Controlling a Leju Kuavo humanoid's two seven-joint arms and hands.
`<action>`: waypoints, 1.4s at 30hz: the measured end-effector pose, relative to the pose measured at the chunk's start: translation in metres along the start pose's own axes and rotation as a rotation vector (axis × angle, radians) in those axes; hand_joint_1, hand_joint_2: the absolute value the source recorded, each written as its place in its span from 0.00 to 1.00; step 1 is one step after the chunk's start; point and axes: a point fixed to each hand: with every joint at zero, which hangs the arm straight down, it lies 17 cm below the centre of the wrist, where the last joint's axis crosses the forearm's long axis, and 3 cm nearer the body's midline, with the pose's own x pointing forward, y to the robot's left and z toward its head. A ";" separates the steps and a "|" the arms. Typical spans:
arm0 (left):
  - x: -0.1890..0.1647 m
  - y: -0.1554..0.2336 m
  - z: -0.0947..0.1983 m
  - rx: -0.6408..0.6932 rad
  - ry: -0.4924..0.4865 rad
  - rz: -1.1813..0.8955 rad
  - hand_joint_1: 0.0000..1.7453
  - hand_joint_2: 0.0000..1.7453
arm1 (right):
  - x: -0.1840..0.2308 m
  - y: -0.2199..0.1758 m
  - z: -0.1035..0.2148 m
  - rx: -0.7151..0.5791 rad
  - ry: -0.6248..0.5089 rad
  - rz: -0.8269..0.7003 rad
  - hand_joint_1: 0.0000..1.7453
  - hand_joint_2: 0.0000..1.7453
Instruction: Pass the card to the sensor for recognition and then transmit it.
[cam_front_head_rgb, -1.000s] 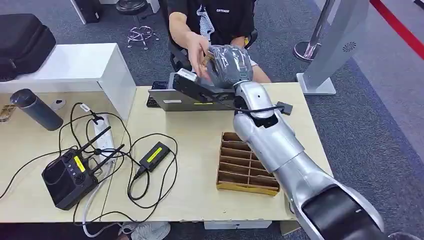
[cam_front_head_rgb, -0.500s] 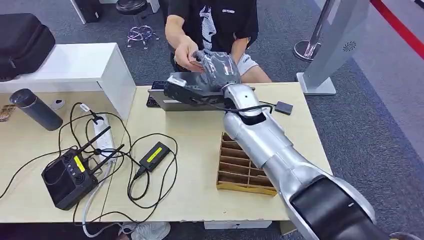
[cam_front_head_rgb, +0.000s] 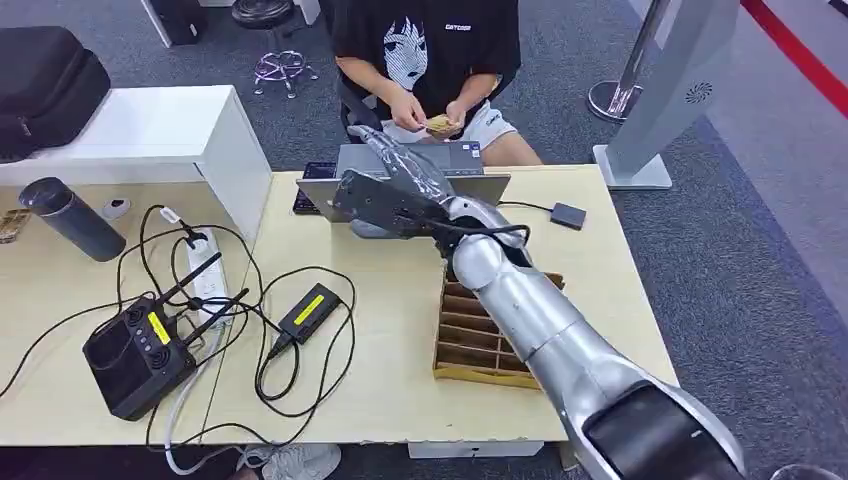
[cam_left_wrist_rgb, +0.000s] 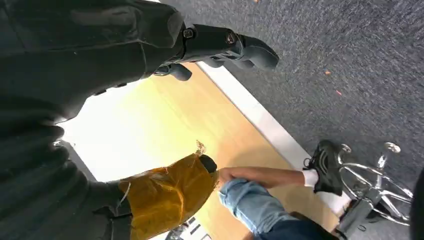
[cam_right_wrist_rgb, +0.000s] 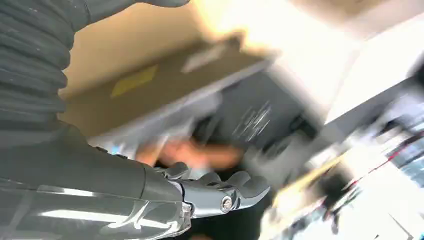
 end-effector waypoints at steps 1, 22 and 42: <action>0.000 -0.001 0.000 -0.002 0.000 0.002 0.00 1.00 | 0.005 0.000 0.004 -0.004 -0.016 -0.039 0.00 1.00; 0.002 -0.009 -0.007 -0.011 -0.018 0.076 0.00 1.00 | -0.027 0.014 0.207 -0.211 -0.084 0.049 0.00 1.00; 0.004 -0.009 -0.007 -0.001 -0.026 0.070 0.00 1.00 | -0.068 -0.020 0.253 -0.410 0.106 0.567 0.00 1.00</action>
